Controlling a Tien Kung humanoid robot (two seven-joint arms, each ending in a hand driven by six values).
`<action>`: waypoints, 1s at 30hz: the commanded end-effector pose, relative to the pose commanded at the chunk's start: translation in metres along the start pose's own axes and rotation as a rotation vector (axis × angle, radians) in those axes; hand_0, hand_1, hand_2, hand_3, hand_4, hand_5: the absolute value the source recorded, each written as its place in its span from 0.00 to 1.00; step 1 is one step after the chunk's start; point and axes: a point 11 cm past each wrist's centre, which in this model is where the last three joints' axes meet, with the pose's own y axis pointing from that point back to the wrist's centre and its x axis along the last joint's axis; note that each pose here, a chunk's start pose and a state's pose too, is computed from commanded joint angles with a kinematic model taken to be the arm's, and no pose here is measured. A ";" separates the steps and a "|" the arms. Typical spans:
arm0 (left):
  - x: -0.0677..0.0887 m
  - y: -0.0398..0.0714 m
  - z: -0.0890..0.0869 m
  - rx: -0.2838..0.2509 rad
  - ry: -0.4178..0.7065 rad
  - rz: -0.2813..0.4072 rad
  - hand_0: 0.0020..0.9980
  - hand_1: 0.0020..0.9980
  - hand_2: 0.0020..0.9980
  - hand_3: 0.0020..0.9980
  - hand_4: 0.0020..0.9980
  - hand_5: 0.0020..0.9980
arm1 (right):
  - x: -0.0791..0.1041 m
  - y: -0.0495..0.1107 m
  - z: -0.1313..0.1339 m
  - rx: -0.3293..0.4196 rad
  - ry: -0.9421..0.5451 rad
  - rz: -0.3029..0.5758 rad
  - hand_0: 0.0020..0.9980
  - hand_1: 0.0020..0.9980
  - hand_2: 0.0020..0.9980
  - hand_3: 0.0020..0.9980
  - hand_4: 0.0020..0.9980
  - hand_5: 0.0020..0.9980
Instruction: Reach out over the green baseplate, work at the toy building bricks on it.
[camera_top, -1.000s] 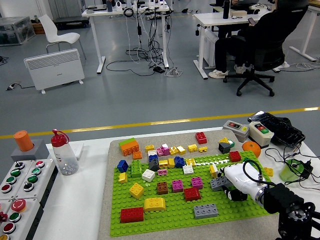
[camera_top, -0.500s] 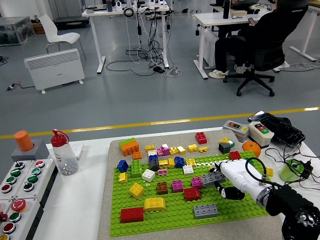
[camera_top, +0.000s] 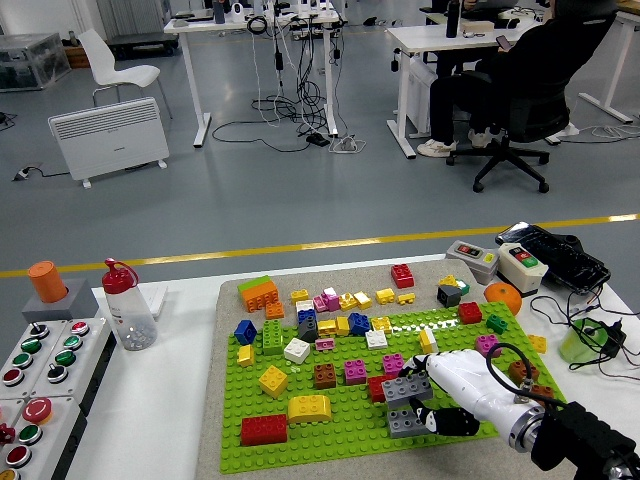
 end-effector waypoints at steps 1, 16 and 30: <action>0.000 0.000 0.000 0.000 0.000 0.000 0.66 0.69 0.67 0.58 0.29 1.00 | -0.001 0.001 -0.001 0.002 -0.001 -0.003 0.61 0.68 0.67 0.56 0.45 0.20; 0.001 0.000 0.003 -0.005 0.000 0.000 0.66 0.69 0.67 0.58 0.29 1.00 | -0.017 0.003 0.004 -0.003 -0.003 -0.045 0.61 0.68 0.68 0.56 0.44 0.19; 0.000 0.000 0.003 -0.006 0.000 0.000 0.66 0.69 0.68 0.58 0.29 1.00 | -0.020 0.002 0.009 -0.017 0.005 -0.044 0.61 0.68 0.69 0.57 0.44 0.19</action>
